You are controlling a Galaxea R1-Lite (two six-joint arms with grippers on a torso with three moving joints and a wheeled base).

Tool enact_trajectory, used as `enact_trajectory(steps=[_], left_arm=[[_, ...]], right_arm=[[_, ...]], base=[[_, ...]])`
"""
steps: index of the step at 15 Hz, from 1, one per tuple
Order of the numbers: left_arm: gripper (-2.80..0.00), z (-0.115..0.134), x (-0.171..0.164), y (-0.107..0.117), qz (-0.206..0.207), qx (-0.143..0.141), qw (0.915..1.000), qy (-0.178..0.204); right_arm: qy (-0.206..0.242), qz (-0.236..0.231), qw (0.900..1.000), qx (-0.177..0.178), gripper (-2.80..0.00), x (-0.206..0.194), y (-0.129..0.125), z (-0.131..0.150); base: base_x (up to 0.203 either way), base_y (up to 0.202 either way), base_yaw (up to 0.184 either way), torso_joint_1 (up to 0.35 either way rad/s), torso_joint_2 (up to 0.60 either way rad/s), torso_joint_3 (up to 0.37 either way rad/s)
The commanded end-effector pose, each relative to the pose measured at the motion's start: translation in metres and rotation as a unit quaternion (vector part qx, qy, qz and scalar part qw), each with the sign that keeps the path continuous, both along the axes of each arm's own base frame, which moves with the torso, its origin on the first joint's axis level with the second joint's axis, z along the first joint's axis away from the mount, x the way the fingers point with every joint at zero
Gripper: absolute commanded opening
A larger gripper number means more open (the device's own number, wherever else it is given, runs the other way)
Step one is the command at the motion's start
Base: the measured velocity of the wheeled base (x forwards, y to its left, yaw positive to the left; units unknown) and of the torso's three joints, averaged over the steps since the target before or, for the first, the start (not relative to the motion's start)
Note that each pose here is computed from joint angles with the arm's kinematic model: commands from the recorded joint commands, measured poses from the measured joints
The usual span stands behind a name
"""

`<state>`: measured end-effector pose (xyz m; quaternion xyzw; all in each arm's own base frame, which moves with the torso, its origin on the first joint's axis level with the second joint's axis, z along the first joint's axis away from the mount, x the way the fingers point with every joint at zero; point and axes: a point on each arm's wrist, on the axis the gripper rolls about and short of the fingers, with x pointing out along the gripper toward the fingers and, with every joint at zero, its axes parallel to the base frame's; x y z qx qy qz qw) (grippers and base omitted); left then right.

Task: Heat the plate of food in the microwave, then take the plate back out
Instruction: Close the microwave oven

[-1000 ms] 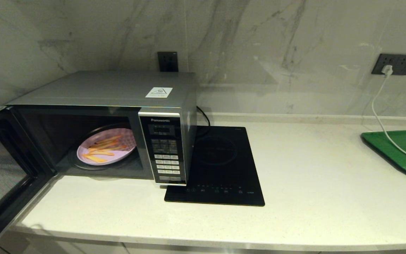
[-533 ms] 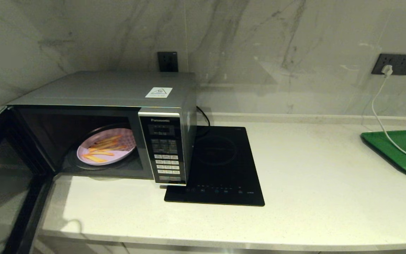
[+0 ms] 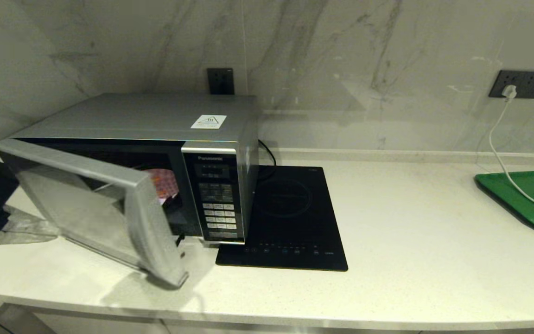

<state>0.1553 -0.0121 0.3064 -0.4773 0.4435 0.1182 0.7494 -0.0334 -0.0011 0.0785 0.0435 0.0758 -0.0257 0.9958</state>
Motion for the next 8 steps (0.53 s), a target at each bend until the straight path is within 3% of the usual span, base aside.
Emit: enact_trajectory(steps=[1,2,5,8], left_arm=[[-2.80,-0.006,0.005,-0.023,-0.010,0.021,0.9994,0.026],[-2.80,-0.012,0.016,-0.028,-0.001,0.043,0.9985,0.033],[-2.80,-0.022,0.043,-0.058,-0.031,0.096,0.9949,-0.008],[-2.80,-0.040,0.087,-0.077,-0.033,0.153,0.9864,-0.048]], right_arm=[[0.001,0.000,1.000,0.001,-2.80,0.000,0.000,0.000],[0.000,0.000,1.000,0.001,-2.80,0.000,0.000,0.000],[0.001,0.000,1.000,0.001,-2.80,0.000,0.000,0.000],[0.001,0.000,1.000,0.001,-2.80,0.000,0.000,0.000]], base=[[0.000,0.000,0.000,0.000,0.00,0.000],[0.000,0.000,0.000,0.000,0.00,0.000],[0.000,0.000,0.000,0.000,0.00,0.000],[0.000,0.000,0.000,0.000,0.00,0.000]])
